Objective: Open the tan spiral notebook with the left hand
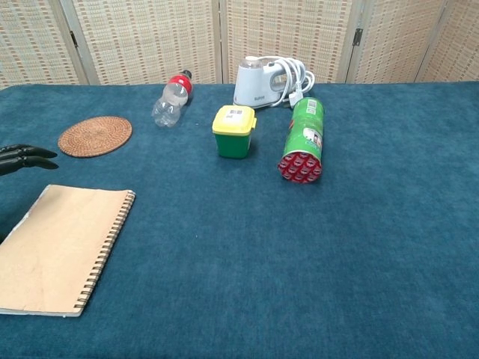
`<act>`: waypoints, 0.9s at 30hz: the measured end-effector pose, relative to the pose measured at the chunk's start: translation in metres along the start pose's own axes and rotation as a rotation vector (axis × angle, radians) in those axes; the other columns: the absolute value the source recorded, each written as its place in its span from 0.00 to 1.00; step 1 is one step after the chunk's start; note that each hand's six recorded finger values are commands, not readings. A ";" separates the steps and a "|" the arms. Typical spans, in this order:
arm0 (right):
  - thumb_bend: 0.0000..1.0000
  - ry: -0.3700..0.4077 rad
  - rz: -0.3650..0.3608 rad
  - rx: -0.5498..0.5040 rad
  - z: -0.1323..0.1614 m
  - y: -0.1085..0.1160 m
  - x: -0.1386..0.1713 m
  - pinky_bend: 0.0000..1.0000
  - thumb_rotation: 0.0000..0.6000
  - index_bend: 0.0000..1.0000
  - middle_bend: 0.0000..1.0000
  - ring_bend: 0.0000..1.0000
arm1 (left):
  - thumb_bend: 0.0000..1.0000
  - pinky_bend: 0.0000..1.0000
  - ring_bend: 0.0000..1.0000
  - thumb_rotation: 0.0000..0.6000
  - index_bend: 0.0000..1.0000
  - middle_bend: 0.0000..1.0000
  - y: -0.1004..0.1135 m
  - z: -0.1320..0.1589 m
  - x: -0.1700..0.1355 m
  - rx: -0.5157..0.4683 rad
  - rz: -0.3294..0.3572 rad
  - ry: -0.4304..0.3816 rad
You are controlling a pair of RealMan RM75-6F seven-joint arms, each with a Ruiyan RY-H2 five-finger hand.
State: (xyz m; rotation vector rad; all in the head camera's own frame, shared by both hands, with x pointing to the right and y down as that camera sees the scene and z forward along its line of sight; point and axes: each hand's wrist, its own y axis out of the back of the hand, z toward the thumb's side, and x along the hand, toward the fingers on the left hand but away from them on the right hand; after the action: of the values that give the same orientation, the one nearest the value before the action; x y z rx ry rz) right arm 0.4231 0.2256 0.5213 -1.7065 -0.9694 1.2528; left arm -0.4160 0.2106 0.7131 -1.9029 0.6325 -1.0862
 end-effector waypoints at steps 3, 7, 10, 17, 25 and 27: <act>0.27 0.000 0.001 0.001 0.001 0.000 0.000 0.11 1.00 0.02 0.10 0.05 | 0.13 0.16 0.06 1.00 0.17 0.11 -0.002 0.005 0.005 -0.014 0.003 -0.012; 0.27 -0.005 -0.001 0.001 0.000 0.000 0.000 0.11 1.00 0.02 0.10 0.05 | 0.13 0.16 0.06 1.00 0.18 0.11 -0.003 0.009 0.009 -0.028 0.005 -0.026; 0.27 -0.006 -0.001 0.003 0.000 0.000 0.000 0.11 1.00 0.02 0.10 0.05 | 0.13 0.16 0.06 1.00 0.19 0.12 -0.003 0.013 0.012 -0.062 0.018 -0.031; 0.26 -0.009 0.000 0.001 0.000 -0.001 0.000 0.11 1.00 0.02 0.10 0.05 | 0.14 0.16 0.06 1.00 0.19 0.12 -0.009 0.020 0.018 -0.077 0.000 -0.050; 0.26 -0.009 0.000 0.001 0.000 -0.001 -0.001 0.11 1.00 0.02 0.10 0.05 | 0.17 0.16 0.06 1.00 0.20 0.12 -0.015 0.029 0.024 -0.083 -0.007 -0.066; 0.27 -0.011 -0.002 0.002 0.000 0.000 0.000 0.11 1.00 0.02 0.10 0.05 | 0.20 0.16 0.06 1.00 0.20 0.12 -0.016 0.031 0.026 -0.101 0.000 -0.066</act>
State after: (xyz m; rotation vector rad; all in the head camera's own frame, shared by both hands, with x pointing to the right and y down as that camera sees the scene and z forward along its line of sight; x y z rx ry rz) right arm 0.4231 0.2256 0.5216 -1.6988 -0.9760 1.2620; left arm -0.3759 0.2124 0.7293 -2.0170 0.6607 -1.0036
